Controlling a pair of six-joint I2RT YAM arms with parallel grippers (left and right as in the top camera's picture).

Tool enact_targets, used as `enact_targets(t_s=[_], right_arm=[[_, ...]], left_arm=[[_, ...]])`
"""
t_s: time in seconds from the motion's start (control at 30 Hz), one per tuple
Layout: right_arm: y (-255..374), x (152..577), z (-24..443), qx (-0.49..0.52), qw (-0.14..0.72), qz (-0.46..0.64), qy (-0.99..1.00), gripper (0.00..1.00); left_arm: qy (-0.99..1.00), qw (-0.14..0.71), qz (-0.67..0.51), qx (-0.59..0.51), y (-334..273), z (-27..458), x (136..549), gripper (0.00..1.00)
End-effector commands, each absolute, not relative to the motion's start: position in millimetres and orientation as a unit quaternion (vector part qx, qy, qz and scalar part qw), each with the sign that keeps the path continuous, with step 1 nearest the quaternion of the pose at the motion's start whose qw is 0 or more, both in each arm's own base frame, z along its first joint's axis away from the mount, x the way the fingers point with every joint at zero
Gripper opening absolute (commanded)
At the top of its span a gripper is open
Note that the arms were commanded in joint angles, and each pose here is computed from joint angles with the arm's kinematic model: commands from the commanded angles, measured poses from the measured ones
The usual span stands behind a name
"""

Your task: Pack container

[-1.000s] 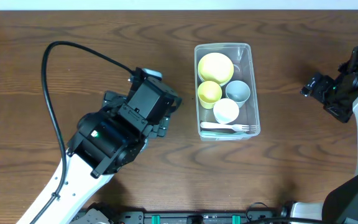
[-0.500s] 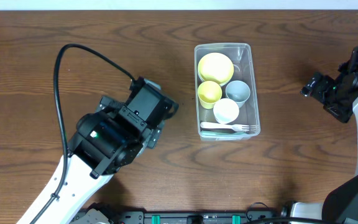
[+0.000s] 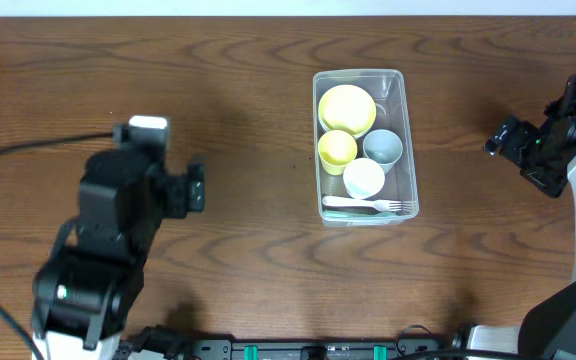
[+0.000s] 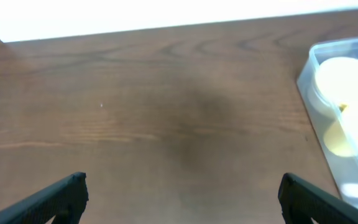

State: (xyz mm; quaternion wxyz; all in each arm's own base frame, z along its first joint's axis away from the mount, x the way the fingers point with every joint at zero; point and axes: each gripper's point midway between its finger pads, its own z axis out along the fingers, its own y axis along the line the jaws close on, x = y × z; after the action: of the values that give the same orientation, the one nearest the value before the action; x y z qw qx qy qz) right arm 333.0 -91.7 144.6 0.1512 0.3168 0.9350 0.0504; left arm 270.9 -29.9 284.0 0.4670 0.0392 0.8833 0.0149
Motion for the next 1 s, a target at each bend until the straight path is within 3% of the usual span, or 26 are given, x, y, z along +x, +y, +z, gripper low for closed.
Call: enact_targets(t_s=[0.0,0.57,0.97], right_arm=[[-94.0,332.1,144.9,0.316,0.152,0.048,0.935,0.99],[-93.9,332.0,144.9,0.316,0.152,0.048,0.935,0.99],[-93.9,332.0,144.9,0.315,0.152,0.048,0.936,0.99]], left_arm=[[0.876,0.48,-0.002,0.057,-29.3,265.5,258.8,0.98],[0.864,0.503,-0.005,0.017,-9.0,153.8,210.2,0.98],[0.857,0.515,-0.021,-0.022,-5.2,113.5,203.2,0.98]])
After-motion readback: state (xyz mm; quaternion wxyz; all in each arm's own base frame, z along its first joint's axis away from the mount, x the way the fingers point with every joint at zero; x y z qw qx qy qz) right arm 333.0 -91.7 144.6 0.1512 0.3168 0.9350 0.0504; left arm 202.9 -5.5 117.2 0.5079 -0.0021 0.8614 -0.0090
